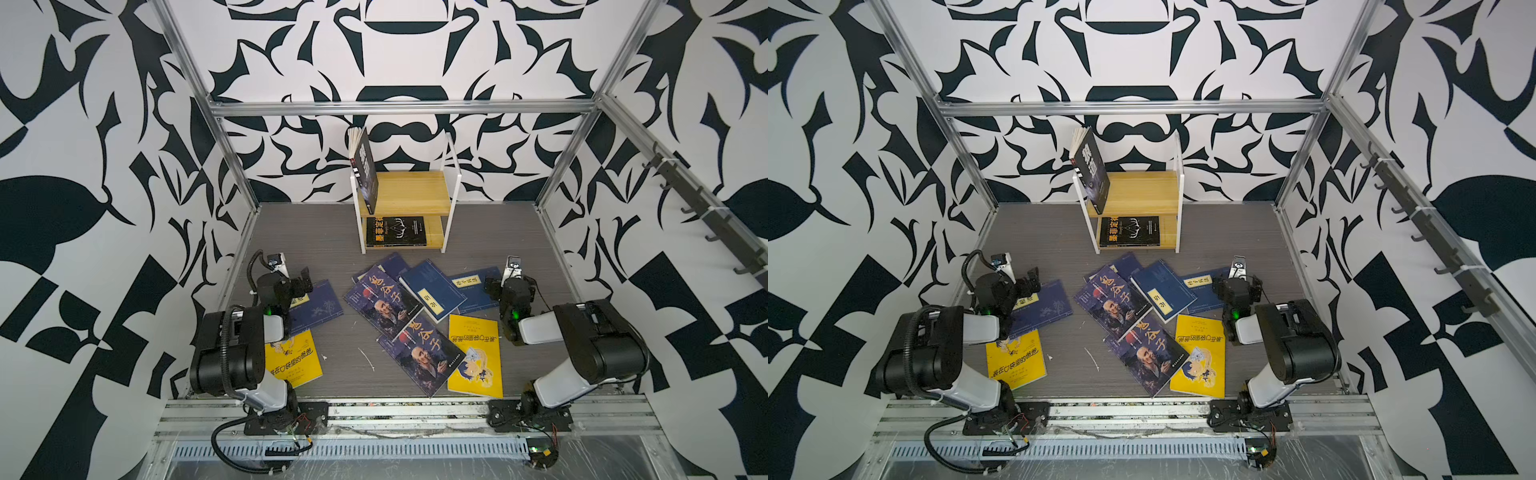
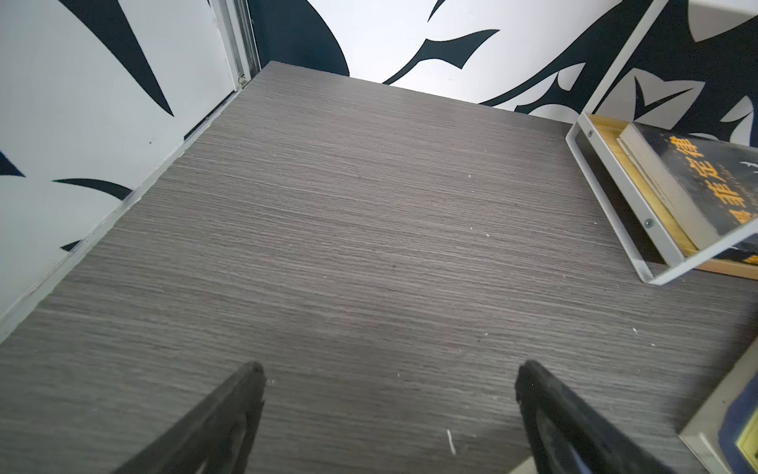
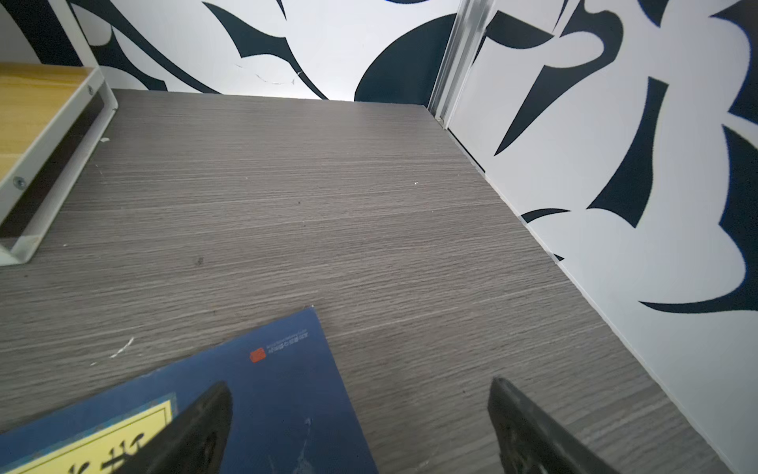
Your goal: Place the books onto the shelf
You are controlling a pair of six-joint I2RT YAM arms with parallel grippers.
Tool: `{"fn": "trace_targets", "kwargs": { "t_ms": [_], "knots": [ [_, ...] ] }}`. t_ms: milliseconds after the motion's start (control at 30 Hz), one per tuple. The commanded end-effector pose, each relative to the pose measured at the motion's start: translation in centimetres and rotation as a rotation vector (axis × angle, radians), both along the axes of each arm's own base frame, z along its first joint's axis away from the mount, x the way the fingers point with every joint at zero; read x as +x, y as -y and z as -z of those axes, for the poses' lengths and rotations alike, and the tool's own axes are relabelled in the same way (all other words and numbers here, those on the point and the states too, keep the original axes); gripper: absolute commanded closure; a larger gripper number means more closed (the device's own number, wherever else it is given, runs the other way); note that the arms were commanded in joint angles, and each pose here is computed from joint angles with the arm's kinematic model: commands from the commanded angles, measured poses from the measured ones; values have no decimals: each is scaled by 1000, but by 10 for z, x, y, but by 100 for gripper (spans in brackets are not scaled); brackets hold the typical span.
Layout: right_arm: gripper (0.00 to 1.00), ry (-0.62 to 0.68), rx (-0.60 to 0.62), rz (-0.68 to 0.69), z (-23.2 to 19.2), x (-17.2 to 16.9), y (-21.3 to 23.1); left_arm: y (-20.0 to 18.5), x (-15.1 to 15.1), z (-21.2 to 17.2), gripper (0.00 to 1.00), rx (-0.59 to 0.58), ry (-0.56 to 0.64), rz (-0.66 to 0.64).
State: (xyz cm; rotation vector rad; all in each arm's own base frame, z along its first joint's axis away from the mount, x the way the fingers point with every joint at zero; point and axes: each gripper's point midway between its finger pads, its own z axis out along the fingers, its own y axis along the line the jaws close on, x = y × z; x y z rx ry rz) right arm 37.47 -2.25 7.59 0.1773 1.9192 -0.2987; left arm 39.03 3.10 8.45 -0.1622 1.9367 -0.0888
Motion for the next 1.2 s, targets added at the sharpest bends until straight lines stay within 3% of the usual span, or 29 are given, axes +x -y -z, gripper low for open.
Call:
{"fn": "trace_targets", "kwargs": {
  "t_ms": [0, 867, 967, 1067, 1167],
  "knots": [
    [0, 41, 14, -3, -11, 4, -2, -3, 3, -4, 0, -6, 8, -15],
    [0, 56, 15, -1, -14, 2, -1, -1, 7, -11, 0, 8, 19, 2],
    [0, 60, 20, 8, -28, -1, 0, -6, 18, -21, 0, -11, -80, -9],
    [0, 58, 7, -15, -49, -2, -6, 4, 28, -36, 0, -1, -245, 76],
    [0, 54, 42, -24, -69, -7, -12, 10, 34, -63, 0, -14, -292, 104]
  ]
}}
